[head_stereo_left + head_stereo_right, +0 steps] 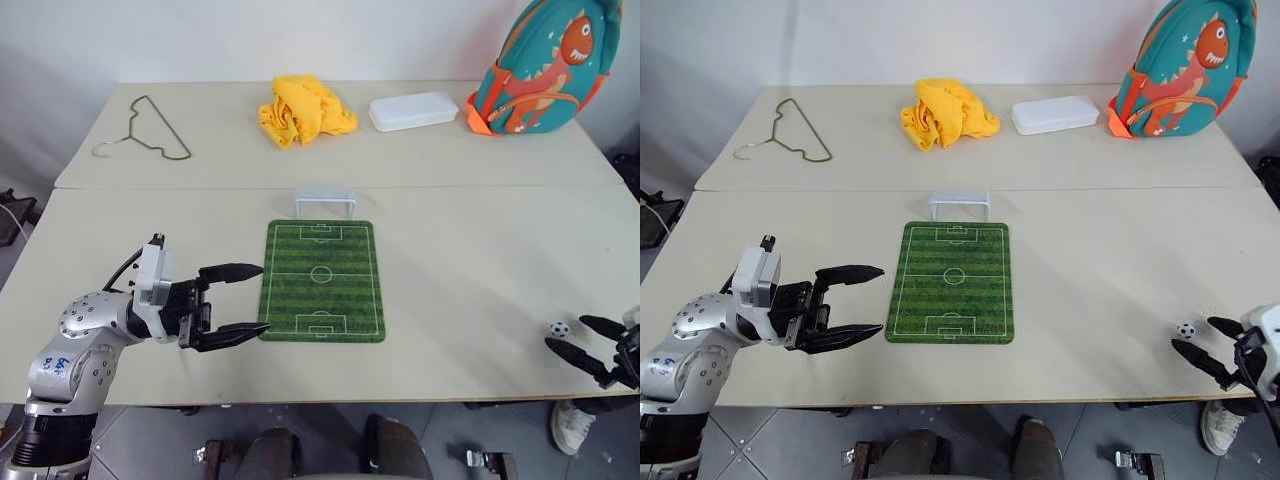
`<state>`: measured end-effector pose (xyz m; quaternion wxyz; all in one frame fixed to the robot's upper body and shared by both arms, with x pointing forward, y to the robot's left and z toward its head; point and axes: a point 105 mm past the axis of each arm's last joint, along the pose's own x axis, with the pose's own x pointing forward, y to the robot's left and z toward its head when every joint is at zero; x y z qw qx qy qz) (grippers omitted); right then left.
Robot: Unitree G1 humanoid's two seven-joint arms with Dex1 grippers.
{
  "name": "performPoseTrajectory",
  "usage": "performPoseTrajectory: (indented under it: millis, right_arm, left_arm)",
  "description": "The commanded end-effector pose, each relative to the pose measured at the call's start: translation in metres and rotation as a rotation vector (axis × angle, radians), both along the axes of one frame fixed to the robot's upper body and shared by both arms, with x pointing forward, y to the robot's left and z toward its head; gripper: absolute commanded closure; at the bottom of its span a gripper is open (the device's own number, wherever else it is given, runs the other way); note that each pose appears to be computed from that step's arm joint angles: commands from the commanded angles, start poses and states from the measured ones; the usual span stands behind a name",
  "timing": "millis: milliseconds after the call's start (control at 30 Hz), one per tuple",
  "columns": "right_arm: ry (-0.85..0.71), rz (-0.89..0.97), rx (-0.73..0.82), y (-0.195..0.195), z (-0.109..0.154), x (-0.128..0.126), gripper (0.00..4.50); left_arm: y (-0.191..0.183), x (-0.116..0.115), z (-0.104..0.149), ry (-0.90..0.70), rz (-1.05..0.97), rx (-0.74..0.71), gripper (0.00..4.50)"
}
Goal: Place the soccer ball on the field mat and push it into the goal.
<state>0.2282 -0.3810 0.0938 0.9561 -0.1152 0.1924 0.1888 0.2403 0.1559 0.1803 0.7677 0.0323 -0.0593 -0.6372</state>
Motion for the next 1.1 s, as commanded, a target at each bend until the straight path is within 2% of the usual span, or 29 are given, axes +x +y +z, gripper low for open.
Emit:
performPoseTrajectory:
  millis: [33,367,433,467,533,600,667,733,800,900,1000,1100]
  right_arm:
    - [-0.009,0.013,-0.005,-0.002,-0.006,-0.001,0.5]
    - [-0.062,0.037,0.027,0.005,-0.01,0.008,3.77]
    - [-0.083,0.055,0.035,0.007,-0.007,0.01,4.34]
    - [-0.123,0.084,0.044,0.011,0.001,0.013,4.43]
    - [-0.169,0.117,0.054,0.015,0.009,0.015,4.43]
    - [-0.222,0.225,0.069,0.031,0.022,0.02,4.43]
    - [-0.212,0.289,0.069,0.042,0.027,0.028,4.43]
    - [-0.232,0.3,0.029,0.046,0.035,0.041,4.43]
    - [-0.224,0.292,0.102,0.049,0.041,0.048,4.43]
    - [-0.19,0.372,0.11,0.064,0.047,0.053,3.87]
    - [-0.236,0.422,0.042,0.09,0.051,0.073,2.94]
    - [-0.247,0.407,0.067,0.113,0.052,0.095,1.99]
  left_arm:
    - [0.002,-0.003,0.009,-0.041,0.006,-0.001,0.0]
    - [0.006,0.001,0.011,-0.047,0.013,-0.001,0.0]
    - [0.007,0.002,0.012,-0.049,0.027,-0.01,0.0]
    - [0.009,0.003,0.012,-0.053,0.039,-0.013,0.0]
    - [0.011,0.004,0.011,-0.057,0.05,-0.015,0.0]
    - [0.02,0.005,0.004,-0.071,0.097,-0.012,0.0]
    - [0.029,0.005,-0.006,-0.065,0.141,-0.003,0.0]
    - [0.034,0.003,-0.015,-0.052,0.174,0.007,0.0]
    - [0.037,0.001,-0.017,-0.055,0.187,0.011,0.0]
    - [0.039,0.0,-0.017,-0.059,0.201,0.008,0.0]
    - [0.037,-0.001,-0.017,-0.061,0.2,0.006,0.0]
    - [0.035,-0.001,-0.017,-0.063,0.204,0.001,0.0]
